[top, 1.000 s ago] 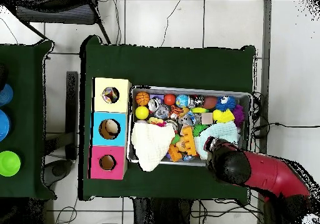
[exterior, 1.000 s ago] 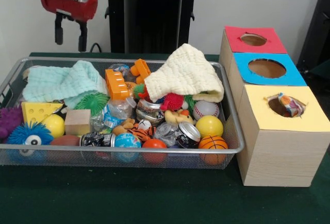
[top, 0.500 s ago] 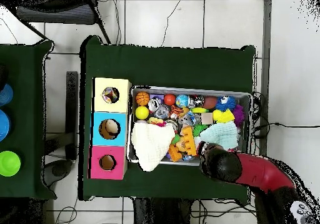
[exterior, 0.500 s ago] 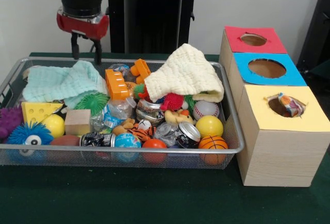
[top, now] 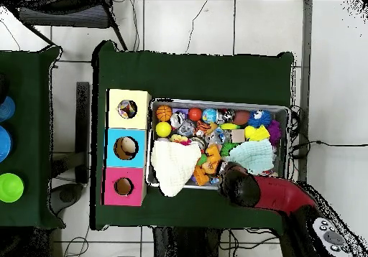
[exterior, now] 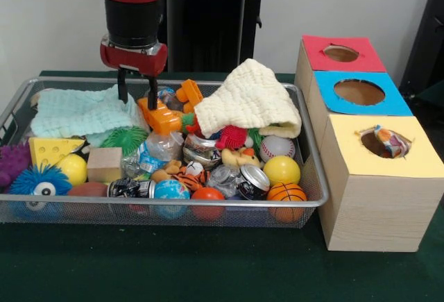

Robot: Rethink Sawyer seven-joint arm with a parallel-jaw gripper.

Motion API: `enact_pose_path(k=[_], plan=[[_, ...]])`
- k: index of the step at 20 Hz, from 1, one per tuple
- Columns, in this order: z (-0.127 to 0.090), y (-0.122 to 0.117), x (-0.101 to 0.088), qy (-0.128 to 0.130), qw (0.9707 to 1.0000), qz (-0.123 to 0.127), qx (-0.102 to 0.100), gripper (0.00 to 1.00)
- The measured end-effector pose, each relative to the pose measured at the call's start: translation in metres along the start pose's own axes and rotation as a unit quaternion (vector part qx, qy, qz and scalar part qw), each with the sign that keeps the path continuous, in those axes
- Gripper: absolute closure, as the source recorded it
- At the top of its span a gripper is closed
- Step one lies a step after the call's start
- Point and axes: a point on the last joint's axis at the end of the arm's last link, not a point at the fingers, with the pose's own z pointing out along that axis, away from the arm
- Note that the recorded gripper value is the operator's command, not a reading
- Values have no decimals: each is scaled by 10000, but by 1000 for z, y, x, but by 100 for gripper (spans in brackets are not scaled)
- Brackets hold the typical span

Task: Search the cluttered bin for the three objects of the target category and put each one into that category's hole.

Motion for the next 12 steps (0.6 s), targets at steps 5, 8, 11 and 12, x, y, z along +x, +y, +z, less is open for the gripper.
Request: enact_pose_path(k=[5, 8, 11, 12], plan=[[-2, 8, 3, -375, 9987, -242, 241, 0], [-2, 10, 5, -480, 9977, -340, 342, 0], [-2, 10, 7, -504, 9973, -376, 392, 0], [-2, 9, 7, -502, 9972, -375, 411, 0]])
